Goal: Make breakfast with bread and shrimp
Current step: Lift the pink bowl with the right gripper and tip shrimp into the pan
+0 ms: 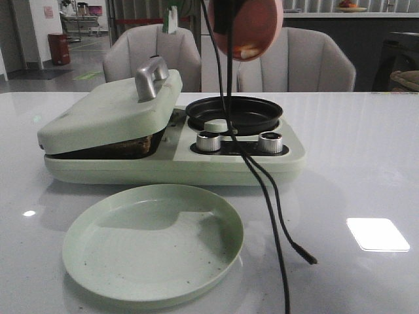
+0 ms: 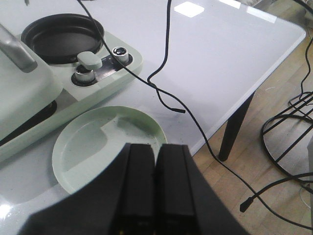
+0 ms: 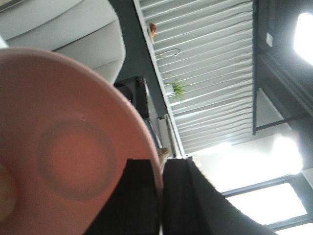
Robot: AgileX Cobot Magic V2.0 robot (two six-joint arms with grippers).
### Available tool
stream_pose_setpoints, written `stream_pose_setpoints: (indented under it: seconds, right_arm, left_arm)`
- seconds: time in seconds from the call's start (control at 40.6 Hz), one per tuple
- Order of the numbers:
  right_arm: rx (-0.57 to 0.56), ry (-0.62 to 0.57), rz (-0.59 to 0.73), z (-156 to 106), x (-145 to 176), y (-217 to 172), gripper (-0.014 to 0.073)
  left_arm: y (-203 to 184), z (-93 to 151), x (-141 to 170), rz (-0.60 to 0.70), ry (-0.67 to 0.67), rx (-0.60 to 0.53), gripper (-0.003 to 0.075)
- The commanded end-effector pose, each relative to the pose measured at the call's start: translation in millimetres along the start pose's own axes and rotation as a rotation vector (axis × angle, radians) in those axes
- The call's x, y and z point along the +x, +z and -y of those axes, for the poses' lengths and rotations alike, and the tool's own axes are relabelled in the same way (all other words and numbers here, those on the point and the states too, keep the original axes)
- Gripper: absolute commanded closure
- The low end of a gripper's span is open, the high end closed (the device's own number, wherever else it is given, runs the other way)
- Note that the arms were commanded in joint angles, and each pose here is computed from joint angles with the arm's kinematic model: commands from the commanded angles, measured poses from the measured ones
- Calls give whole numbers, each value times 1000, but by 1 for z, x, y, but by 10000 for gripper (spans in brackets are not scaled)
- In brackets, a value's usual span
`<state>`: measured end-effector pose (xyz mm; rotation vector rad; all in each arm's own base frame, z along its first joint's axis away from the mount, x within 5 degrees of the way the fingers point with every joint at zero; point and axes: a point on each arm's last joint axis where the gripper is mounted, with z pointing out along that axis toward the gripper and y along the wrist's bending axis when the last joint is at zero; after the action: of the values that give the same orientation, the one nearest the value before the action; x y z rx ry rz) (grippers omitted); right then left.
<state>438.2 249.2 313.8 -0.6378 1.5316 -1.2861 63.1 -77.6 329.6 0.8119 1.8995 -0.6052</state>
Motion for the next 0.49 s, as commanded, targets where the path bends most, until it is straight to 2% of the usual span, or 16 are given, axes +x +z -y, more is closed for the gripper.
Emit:
stream_pose_setpoints:
  seconds: [0.0, 0.025, 0.098, 0.148, 0.246, 0.369, 0.418, 0.468]
  right_arm:
    - [180, 52, 13, 76, -6, -6, 468]
    - [190, 81, 13, 86, -7, -7, 473]
    - [169, 89, 11, 84, -7, -6, 515]
    - [121, 102, 11, 77, -7, -5, 567]
    - [46, 105, 0, 56, -7, -1, 561]
    - [103, 21, -6, 43, -8, 1, 561]
    - [164, -9, -4, 46, -8, 1, 561]
    - [168, -7, -6, 47, -8, 0, 561]
  left_arm:
    - [-5, 2, -14, 99, -7, 15, 619]
    - [-5, 2, -14, 99, -7, 15, 619]
    - [-5, 2, -14, 99, -7, 15, 619]
    - [-5, 2, -14, 99, -7, 15, 619]
    - [-5, 2, -14, 99, -7, 15, 619]
    - [-5, 2, -14, 99, -7, 15, 619]
    - [-5, 2, -14, 99, -7, 15, 619]
    - [-5, 2, -14, 99, -7, 15, 619]
